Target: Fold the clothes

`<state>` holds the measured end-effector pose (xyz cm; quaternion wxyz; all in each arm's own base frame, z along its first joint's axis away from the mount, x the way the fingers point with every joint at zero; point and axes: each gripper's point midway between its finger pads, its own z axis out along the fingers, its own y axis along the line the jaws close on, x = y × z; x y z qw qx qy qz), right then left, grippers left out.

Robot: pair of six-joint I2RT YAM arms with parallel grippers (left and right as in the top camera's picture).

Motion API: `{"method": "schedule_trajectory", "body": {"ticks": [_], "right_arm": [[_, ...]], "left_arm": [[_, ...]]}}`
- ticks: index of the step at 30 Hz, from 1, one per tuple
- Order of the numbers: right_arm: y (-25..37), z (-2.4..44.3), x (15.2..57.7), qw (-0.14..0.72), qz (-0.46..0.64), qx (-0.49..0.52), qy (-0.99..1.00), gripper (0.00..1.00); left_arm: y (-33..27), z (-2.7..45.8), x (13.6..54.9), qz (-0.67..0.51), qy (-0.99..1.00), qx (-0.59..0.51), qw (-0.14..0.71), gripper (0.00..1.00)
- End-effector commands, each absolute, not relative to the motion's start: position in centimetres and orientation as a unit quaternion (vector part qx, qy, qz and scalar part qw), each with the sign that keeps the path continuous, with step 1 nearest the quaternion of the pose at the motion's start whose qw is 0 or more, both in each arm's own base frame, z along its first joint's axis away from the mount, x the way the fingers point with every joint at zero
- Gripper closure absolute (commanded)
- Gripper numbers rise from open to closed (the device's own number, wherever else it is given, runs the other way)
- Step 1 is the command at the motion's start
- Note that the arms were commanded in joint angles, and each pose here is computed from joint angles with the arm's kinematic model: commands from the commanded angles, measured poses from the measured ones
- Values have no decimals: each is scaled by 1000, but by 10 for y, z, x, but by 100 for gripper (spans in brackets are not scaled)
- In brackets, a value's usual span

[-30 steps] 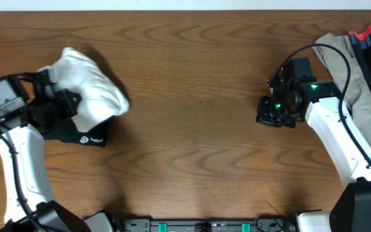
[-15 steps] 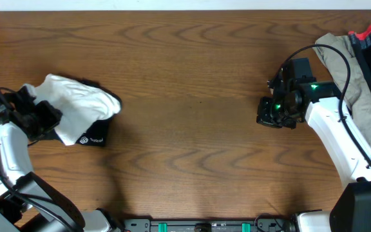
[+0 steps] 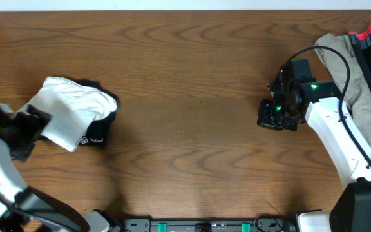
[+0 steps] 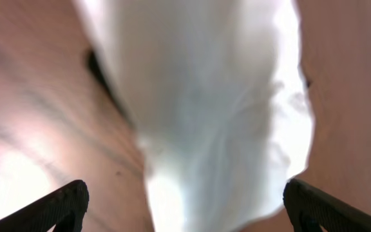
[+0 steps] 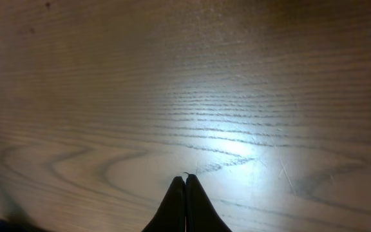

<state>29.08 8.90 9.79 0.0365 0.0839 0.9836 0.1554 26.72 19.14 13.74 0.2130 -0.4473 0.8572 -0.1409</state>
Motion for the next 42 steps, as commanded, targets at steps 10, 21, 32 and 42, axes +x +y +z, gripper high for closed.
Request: {"method": "schedule_trajectory", "body": {"ticks": [10, 21, 32, 42], "right_arm": [[85, 103, 302, 65, 150, 81, 983, 99], [86, 102, 298, 55, 152, 94, 982, 99], [87, 105, 300, 63, 155, 87, 982, 99], [95, 222, 326, 263, 214, -18, 941, 99]], "left_arm": [[207, 191, 290, -78, 848, -413, 324, 93], [188, 72, 324, -110, 902, -373, 187, 94], [173, 120, 336, -152, 898, -349, 223, 76], [52, 317, 288, -153, 935, -56, 315, 64]]}}
